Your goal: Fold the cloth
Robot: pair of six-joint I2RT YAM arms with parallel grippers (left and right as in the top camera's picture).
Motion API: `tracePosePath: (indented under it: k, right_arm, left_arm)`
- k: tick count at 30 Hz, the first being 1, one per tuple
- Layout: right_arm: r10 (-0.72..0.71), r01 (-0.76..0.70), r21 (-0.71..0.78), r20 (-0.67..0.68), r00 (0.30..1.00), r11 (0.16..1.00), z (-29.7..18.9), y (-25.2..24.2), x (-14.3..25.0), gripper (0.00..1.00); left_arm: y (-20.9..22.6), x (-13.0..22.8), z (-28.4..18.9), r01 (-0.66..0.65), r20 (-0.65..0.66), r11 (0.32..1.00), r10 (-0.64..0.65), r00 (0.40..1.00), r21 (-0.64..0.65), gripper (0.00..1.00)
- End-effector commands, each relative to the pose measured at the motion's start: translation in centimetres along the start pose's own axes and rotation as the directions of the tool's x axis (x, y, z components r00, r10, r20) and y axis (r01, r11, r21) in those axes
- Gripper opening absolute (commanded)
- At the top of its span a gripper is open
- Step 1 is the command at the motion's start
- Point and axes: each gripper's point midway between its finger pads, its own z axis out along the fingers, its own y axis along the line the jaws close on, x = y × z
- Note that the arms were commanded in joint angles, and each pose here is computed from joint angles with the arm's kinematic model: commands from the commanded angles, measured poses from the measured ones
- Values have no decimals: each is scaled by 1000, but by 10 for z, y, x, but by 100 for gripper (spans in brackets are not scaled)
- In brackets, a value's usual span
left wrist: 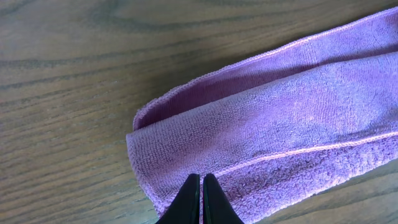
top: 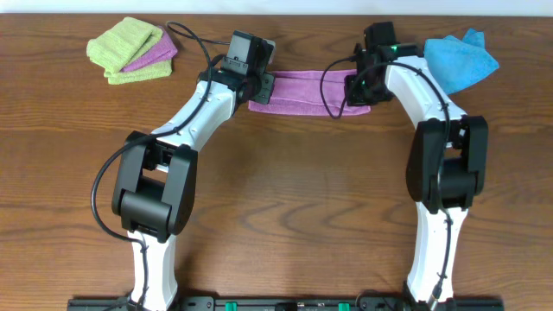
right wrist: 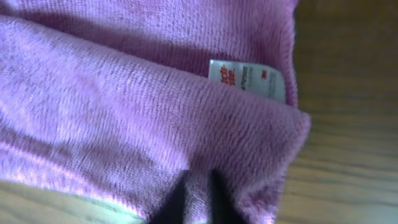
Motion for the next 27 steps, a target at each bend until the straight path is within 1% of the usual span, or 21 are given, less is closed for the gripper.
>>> tracePosePath:
  k: [1,3,4,5,6,7,8,10,12,13,14,15,16,17,20,22,23,24,25,26,27]
  right_arm:
    - [-19,19,4,104,994,1000,-42,4,-33,64]
    - [-26,26,6,123,992,1000,-61,4,-40,73]
    - [-37,36,8,128,991,999,-71,4,-42,81]
    - [-48,47,10,129,990,999,-79,4,-42,84]
    - [-61,60,12,130,990,998,-89,5,-42,87]
    - [-70,69,15,131,989,998,-97,4,-42,91]
    - [-71,69,24,131,989,997,-108,1,-40,96]
    - [-63,57,46,135,989,997,-127,-5,-36,96]
    - [-52,43,56,151,987,997,-147,-11,-32,96]
    - [-46,37,61,162,986,997,-156,-14,-31,96]
    - [-44,32,65,180,983,997,-169,-18,-30,97]
    - [-44,31,69,191,981,997,-177,-21,-29,98]
    - [-48,33,75,209,977,997,-190,-25,-28,98]
    - [-55,37,83,227,972,996,-204,-30,-25,99]
    - [-35,9,98,273,961,995,-235,-45,-19,99]
    - [-17,-17,107,306,952,994,-252,-55,-16,99]
    - [-10,-27,111,317,948,994,-258,-59,-15,99]
    - [-3,-35,113,326,946,993,-263,-62,-14,99]
    - [2,-42,114,328,945,993,-266,-65,-13,99]
    - [7,-47,115,325,946,992,-267,-67,-10,99]
    - [10,-49,115,318,948,992,-266,-67,-9,99]
  left_arm:
    - [-5,2,4,-11,-11,1000,11,1000,27,6]
    - [-9,5,3,-8,-24,999,10,1000,50,6]
    - [-10,7,3,-7,-32,999,9,999,54,15]
    - [-9,9,3,-6,-41,999,8,999,53,32]
    - [-9,10,3,-4,-47,999,7,999,53,34]
    - [-9,12,3,-3,-54,999,6,999,52,35]
    - [-9,14,3,-1,-60,999,5,998,52,39]
    - [-6,16,3,23,-71,999,-19,997,47,52]
    - [-4,15,2,79,-71,995,-75,995,53,57]
    - [-5,14,2,95,-68,993,-90,994,77,57]
    - [-7,11,1,104,-62,989,-98,993,106,56]
    - [-9,9,1,115,-56,986,-109,992,124,53]
    - [-7,6,0,132,-46,983,-127,991,128,47]
    - [-3,3,0,157,-37,980,-154,987,121,44]
    - [6,0,0,211,-27,971,-209,978,114,47]
    - [8,-2,-2,234,-27,963,-233,972,135,47]
    - [5,-3,-3,235,-29,959,-233,972,161,42]
    - [0,-5,-4,233,-28,953,-232,972,191,29]
    - [-3,-6,-4,231,-28,950,-231,973,209,12]
    - [-4,-6,-4,230,-28,950,-229,973,213,6]
    - [-6,-6,-4,221,-26,952,-220,975,212,6]
